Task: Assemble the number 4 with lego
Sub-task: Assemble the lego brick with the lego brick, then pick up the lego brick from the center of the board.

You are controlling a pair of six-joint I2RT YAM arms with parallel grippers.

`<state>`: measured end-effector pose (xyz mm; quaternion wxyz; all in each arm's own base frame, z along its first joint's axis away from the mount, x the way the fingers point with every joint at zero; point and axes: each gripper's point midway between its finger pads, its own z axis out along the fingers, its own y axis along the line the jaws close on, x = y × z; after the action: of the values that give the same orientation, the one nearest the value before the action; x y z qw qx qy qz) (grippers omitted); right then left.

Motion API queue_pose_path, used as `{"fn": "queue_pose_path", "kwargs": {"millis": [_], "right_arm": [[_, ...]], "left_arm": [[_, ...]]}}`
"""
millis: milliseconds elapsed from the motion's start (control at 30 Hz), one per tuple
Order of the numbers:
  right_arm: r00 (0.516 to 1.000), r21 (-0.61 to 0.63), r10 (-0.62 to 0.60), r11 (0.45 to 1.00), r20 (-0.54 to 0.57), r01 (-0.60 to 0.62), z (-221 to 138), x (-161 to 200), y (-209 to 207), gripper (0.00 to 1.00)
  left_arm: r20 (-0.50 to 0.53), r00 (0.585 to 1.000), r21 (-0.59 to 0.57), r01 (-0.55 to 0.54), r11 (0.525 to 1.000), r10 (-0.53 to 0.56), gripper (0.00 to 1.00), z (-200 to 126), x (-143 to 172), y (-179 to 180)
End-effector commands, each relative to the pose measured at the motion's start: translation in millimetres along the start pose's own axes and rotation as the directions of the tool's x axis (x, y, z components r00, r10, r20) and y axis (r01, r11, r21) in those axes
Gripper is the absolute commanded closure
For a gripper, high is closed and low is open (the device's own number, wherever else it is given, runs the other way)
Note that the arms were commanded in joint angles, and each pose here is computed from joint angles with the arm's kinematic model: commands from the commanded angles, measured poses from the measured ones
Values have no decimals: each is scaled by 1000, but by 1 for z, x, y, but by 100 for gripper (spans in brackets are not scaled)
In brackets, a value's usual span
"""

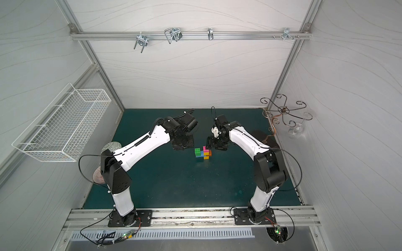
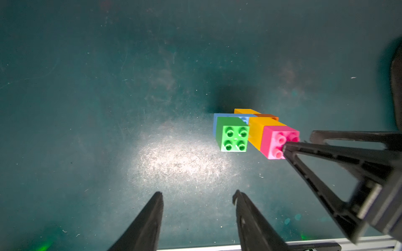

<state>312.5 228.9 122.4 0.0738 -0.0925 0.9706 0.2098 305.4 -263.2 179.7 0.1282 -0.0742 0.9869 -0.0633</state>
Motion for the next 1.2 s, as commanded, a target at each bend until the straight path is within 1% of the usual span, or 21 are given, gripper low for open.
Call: {"fn": "queue_pose_path", "kwargs": {"millis": [0,233,467,600,667,800,900,1000,1067,1167], "right_arm": [[998,52,24,998,-54,-22,3,8,-9,26],[1000,39,19,999,-24,-19,-4,-4,-2,20],[1000,6,5,1000,29,-6,-17,-14,10,14],[998,-25,-5,1000,62,6,-27,-18,19,11],[996,-49,-24,998,84,28,-33,-20,25,8],[984,-40,-151,987,95,155,-33,-16,26,2],[966,-36,-230,971,115,236,-29,-11,23,1],[943,-65,-300,948,142,311,-23,-7,31,1],[912,-74,-384,915,143,397,-14,-2,37,1],[864,-114,-475,861,167,496,-3,4,50,1]], "left_arm": [[53,998,17,18,1000,-19,44,-14,-8,3],[69,997,25,26,999,-28,44,-19,-8,11],[87,995,33,38,999,-41,44,-25,-7,18],[93,995,31,43,999,-46,44,-26,-5,24],[95,994,31,44,999,-47,43,-27,-3,28],[95,994,34,53,998,-56,43,-27,2,40],[96,994,46,54,998,-58,43,-24,7,50],[83,993,69,77,995,-82,42,-16,16,67],[78,992,89,90,992,-97,42,-11,21,78],[79,991,102,99,990,-107,42,-5,26,93]]}}
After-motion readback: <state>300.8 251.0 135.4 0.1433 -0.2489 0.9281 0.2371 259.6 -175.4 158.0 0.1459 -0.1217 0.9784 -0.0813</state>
